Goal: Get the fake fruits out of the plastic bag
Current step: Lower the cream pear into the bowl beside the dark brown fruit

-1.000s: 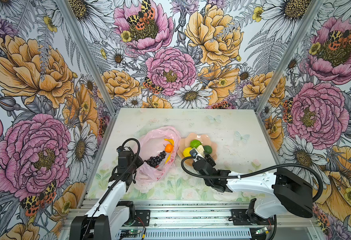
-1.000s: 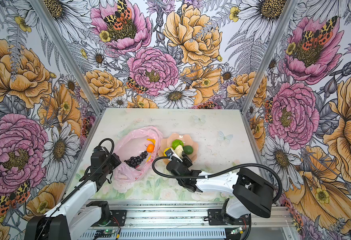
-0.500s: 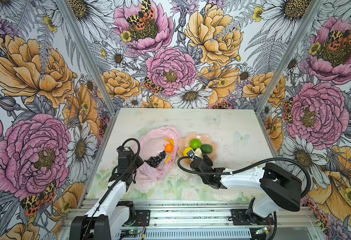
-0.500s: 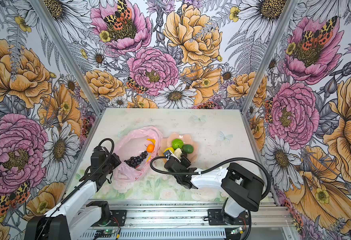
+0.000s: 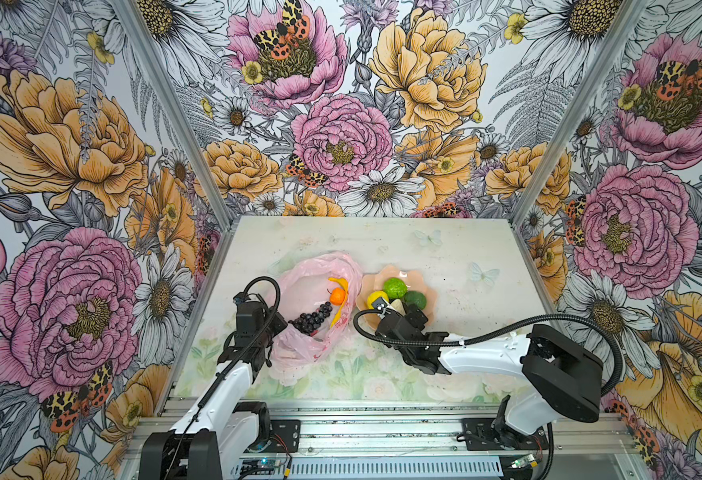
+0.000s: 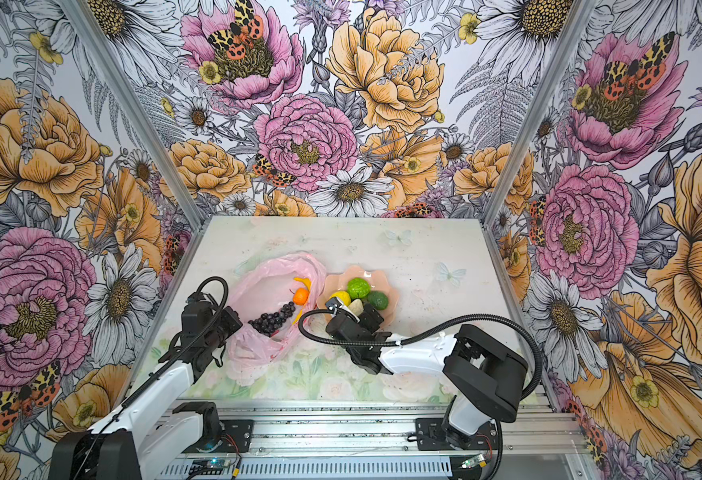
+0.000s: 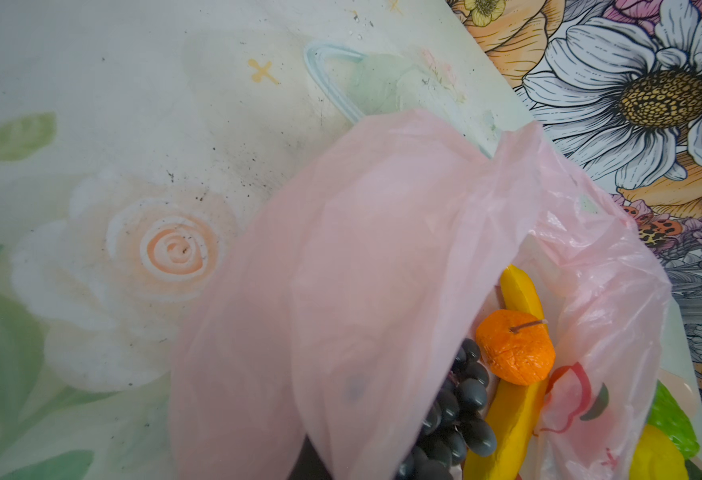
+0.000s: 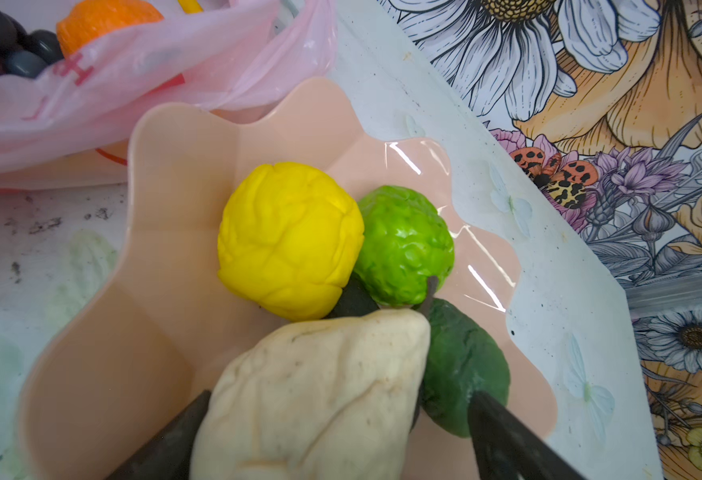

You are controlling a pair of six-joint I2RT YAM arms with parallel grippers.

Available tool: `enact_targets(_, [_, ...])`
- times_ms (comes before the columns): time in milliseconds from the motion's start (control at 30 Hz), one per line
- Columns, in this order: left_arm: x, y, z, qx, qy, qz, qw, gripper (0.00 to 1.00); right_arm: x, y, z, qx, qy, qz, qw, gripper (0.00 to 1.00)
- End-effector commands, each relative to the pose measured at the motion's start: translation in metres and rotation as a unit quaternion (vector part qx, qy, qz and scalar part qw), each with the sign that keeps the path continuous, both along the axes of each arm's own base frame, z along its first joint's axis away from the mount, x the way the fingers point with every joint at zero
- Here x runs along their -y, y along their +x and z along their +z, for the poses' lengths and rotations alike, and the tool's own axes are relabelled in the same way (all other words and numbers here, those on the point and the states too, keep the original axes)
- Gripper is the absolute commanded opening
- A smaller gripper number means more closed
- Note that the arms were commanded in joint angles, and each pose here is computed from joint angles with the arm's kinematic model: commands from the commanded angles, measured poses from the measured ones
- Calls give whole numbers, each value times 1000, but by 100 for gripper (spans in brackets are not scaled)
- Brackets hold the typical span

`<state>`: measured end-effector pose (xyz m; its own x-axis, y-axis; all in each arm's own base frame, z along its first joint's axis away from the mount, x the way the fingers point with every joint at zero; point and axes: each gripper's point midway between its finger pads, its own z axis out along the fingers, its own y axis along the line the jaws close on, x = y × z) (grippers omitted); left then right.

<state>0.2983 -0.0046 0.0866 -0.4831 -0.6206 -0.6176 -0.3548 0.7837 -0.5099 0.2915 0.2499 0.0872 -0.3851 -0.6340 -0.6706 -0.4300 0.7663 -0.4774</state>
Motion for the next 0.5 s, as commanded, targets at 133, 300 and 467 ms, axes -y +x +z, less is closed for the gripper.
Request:
enact_targets(133, [-1,3,6,16,9,-5,1000,0,2,0,51,6,83,-4,997,100])
enact_targets(300, [-1,3,6,15,9,-6,1000,0,14,-2,70,-16,167,-7,986,97])
enact_targets(467, [0,3,6,15,8,-7,1000,0,28,-4,61,-54,194,-18,979,92])
